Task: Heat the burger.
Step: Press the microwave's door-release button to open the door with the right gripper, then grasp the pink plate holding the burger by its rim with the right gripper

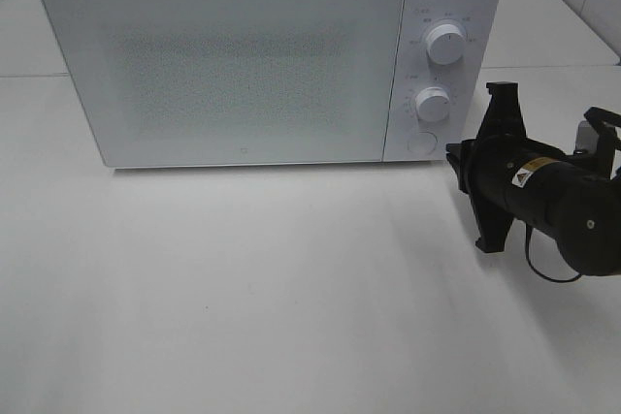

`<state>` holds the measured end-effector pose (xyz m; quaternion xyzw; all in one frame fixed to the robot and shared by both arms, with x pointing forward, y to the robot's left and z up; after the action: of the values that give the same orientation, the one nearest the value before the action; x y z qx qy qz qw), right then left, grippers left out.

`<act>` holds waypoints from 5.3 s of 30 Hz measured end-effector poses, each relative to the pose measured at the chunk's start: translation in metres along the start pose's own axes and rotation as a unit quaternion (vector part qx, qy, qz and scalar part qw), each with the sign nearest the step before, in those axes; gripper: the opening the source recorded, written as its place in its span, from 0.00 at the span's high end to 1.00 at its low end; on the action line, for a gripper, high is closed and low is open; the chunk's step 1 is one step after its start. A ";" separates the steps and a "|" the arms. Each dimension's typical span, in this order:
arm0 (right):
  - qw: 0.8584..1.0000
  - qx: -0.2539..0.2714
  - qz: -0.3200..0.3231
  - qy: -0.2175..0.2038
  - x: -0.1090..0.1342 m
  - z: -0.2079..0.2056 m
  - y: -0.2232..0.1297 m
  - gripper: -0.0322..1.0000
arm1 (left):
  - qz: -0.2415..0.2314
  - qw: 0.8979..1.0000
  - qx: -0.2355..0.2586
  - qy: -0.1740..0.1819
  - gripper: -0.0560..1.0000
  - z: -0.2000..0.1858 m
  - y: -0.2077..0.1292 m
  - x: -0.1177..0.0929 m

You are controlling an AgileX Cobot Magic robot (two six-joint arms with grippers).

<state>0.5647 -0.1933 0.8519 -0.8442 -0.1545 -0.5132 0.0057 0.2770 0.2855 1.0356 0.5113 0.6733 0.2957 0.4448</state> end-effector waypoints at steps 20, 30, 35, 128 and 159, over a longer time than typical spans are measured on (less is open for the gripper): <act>1.000 -0.002 0.000 -0.008 -0.002 0.046 -0.007 0.97 | 0.000 1.000 0.000 0.000 0.01 0.000 0.000 0.000; 1.000 -0.015 0.007 -0.015 -0.007 0.061 -0.006 0.97 | 0.000 1.000 0.000 0.000 0.01 0.000 0.000 0.000; 1.000 -0.020 0.008 -0.016 -0.007 0.064 -0.007 0.97 | 0.000 1.000 0.000 0.000 0.01 0.000 0.000 0.000; 0.999 -0.020 -0.036 0.012 0.012 0.051 -0.009 0.97 | 0.000 1.000 0.000 0.000 0.01 0.000 0.000 0.000; 0.941 0.128 -0.298 -0.100 0.033 -0.056 -0.015 0.97 | 0.000 1.000 0.000 0.000 0.01 0.000 0.000 0.000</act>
<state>0.5264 -0.1796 0.9052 -0.7988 -0.4630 -0.3801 -0.0551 0.2770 0.2855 1.0356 0.5113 0.6733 0.2957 0.4448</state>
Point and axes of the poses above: a point on each arm's last joint axis where the gripper is mounted, z pointing out along that axis toward the gripper, x along the wrist's bending axis when the last joint is at zero, y = z × x, the point moved 5 cm from there along z, pointing out along that axis toward the gripper, and after that the axes turned 11 degrees about -z, right-handed, at the moved point
